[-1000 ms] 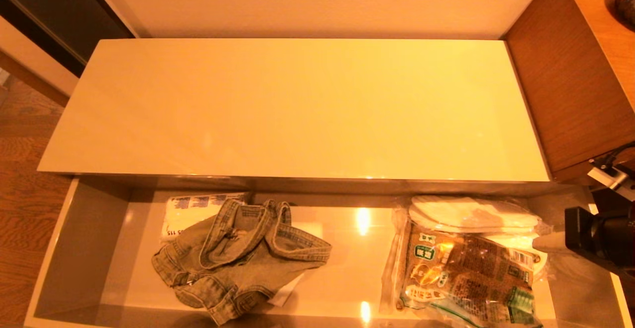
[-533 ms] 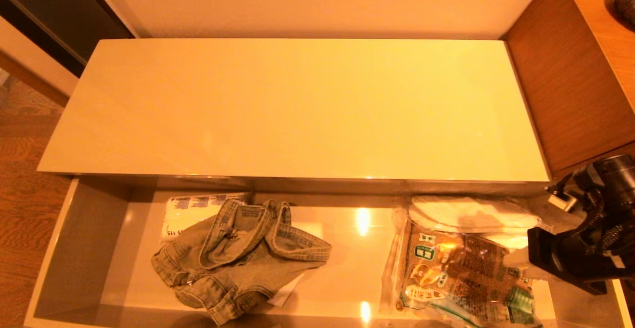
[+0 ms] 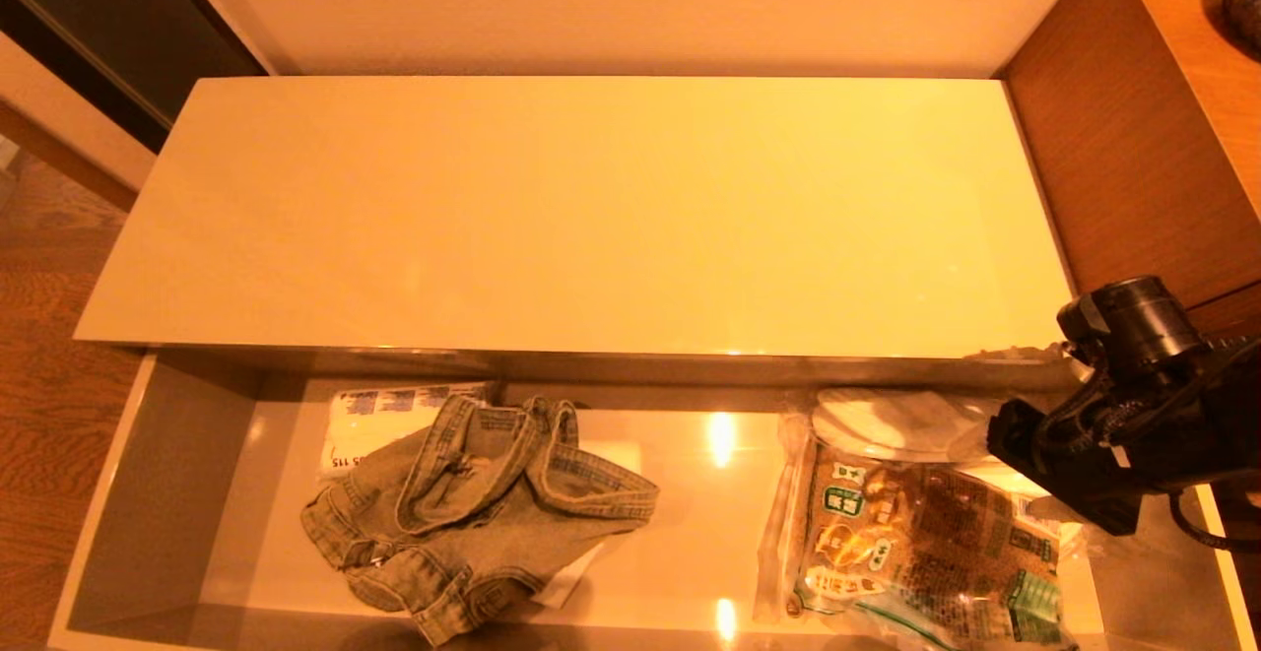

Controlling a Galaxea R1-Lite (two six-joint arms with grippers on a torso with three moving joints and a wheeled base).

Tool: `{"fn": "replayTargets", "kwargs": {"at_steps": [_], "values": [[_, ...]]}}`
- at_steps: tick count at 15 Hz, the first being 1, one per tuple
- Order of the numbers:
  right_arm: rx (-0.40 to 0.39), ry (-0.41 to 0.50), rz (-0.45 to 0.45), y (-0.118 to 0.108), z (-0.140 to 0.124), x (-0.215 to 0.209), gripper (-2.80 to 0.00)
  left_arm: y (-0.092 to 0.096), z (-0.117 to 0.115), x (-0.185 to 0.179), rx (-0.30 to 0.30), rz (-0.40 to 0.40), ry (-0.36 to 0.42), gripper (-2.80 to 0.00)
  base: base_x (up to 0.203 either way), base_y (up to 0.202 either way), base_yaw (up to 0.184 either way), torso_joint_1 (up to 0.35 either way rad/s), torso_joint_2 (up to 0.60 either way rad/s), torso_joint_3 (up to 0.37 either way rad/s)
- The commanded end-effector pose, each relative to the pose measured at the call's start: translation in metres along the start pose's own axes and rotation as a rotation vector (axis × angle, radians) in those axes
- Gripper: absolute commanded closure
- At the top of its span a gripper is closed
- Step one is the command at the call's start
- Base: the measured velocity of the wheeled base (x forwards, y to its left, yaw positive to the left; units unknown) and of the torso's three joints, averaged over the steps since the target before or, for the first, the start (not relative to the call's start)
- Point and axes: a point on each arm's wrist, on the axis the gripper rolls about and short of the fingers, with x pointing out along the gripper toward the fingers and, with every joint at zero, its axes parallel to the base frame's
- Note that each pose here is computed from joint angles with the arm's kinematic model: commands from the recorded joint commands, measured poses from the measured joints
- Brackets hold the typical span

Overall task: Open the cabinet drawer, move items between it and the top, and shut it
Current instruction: Take out the disposable slippers from the drawer

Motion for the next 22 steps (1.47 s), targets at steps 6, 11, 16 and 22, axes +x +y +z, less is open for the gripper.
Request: {"fn": "replayTargets", "kwargs": {"at_steps": [6,11,16,22], "values": [[0.172,0.018,-0.136,0.001,-0.014,-0.003,-2.8,0.0,0.0,0.0,0.007,-0.008,0.0,0.0,0.0,0.0,0.0,0.0,0.0,0.0],[0.181,0.051,-0.172,-0.006,-0.023,0.021,-2.8,0.0,0.0,0.0,0.01,-0.009,0.0,0.0,0.0,0.0,0.0,0.0,0.0,0.0],[0.188,0.006,-0.109,0.003,-0.016,0.055,-2.8,0.0,0.0,0.0,0.016,-0.011,0.0,0.0,0.0,0.0,0.0,0.0,0.0,0.0],[0.173,-0.062,-0.014,0.017,-0.004,0.059,-2.8,0.0,0.0,0.0,0.016,-0.009,0.0,0.0,0.0,0.0,0.0,0.0,0.0,0.0]]}}
